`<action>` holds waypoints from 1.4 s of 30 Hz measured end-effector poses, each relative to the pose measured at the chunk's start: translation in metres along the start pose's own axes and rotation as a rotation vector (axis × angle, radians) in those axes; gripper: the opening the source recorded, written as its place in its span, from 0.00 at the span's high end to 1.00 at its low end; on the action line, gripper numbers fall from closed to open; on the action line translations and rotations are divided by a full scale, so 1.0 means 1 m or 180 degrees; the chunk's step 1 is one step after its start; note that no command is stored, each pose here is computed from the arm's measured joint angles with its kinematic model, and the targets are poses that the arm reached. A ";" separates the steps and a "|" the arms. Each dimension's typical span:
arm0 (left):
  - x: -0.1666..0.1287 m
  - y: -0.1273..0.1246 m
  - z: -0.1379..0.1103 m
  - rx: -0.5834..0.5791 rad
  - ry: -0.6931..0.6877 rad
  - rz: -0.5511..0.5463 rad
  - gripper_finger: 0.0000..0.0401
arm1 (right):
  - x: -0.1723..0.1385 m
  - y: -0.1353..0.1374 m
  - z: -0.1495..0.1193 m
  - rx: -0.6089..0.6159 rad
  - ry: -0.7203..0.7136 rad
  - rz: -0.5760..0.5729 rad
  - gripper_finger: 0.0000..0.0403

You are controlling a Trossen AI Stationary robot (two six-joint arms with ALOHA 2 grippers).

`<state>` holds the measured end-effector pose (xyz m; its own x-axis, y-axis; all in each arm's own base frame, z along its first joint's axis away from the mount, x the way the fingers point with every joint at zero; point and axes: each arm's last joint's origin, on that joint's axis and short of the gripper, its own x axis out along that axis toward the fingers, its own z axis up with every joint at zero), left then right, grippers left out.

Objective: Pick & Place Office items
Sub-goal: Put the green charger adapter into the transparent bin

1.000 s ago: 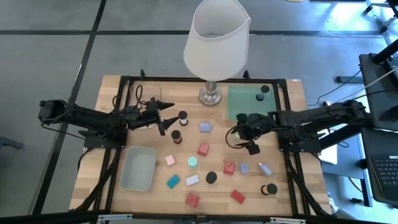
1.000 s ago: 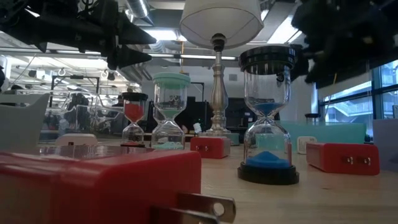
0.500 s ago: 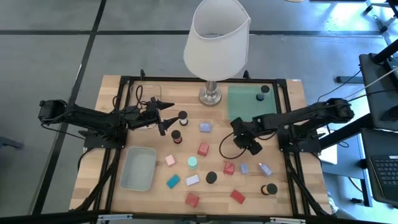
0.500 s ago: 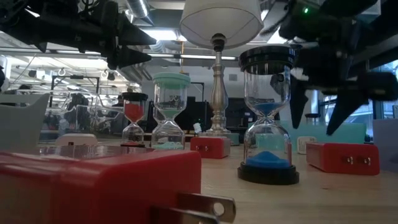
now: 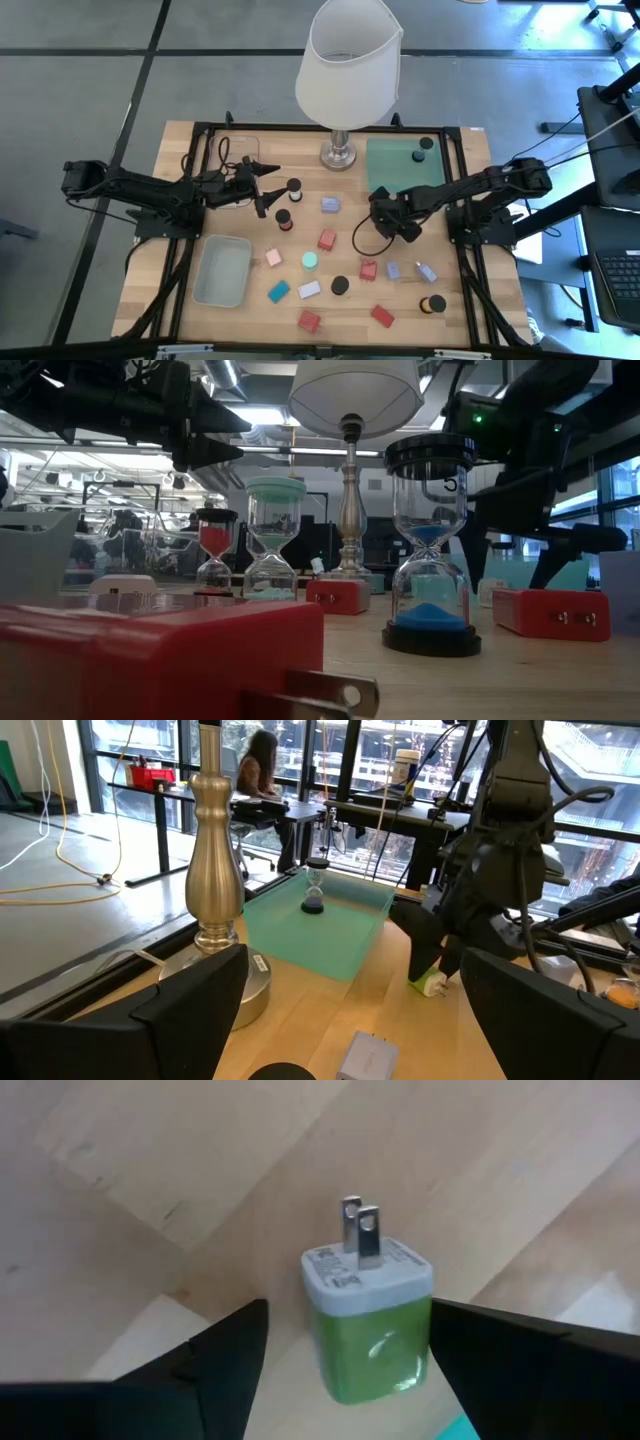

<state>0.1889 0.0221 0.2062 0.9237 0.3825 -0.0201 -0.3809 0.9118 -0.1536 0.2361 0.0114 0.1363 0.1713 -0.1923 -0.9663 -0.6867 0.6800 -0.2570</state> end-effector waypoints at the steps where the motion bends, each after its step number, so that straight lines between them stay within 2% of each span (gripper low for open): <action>1: 0.000 0.000 0.000 0.0000 0.0000 0.0000 0.09 | 0.000 0.000 0.000 0.0050 0.0014 -0.0005 0.35; 6: 0.000 0.000 0.000 -0.0001 0.0000 0.0001 0.09 | 0.000 0.001 -0.001 0.0373 0.0041 0.0019 0.47; 11: 0.000 0.000 0.000 -0.0003 0.0000 0.0001 0.09 | 0.000 0.000 -0.001 0.0864 0.0052 -0.0033 0.63; 14: 0.000 0.000 0.000 -0.0025 0.0000 -0.0005 0.09 | -0.003 -0.003 0.000 0.1301 0.0101 -0.0120 0.63; 19: 0.000 -0.001 0.002 -0.0096 -0.0047 -0.0051 0.09 | -0.023 -0.023 0.010 0.1799 0.0160 -0.0618 0.63; 22: 0.000 -0.002 0.006 -0.0179 -0.0189 -0.0056 0.09 | -0.042 -0.042 0.023 0.2038 -0.0109 -0.0892 0.60; 28: -0.002 -0.008 0.011 -0.0245 -0.0337 -0.0188 0.09 | -0.084 -0.080 0.052 0.2510 -0.1104 -0.1397 0.60; 31: -0.003 -0.010 0.010 -0.0205 -0.0329 -0.0227 0.09 | -0.098 -0.093 0.063 0.2504 -0.1668 -0.1663 0.62; 36: -0.006 -0.017 0.010 0.0112 -0.0343 -0.0326 0.09 | -0.112 -0.106 0.076 0.2382 -0.2440 -0.1874 0.60; 38: -0.007 -0.019 0.012 0.0091 -0.0446 -0.0374 0.09 | -0.111 -0.110 0.080 0.2303 -0.2557 -0.1948 0.59; 42: -0.006 -0.021 0.016 -0.0045 -0.0611 -0.0402 0.09 | -0.101 -0.114 0.089 0.1983 -0.2501 -0.2164 0.60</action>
<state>0.1911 0.0029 0.2253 0.9389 0.2882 0.1882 -0.2609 0.9526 -0.1567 0.3599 0.0158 0.2623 0.8956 -0.3076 -0.3215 0.1309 0.8727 -0.4704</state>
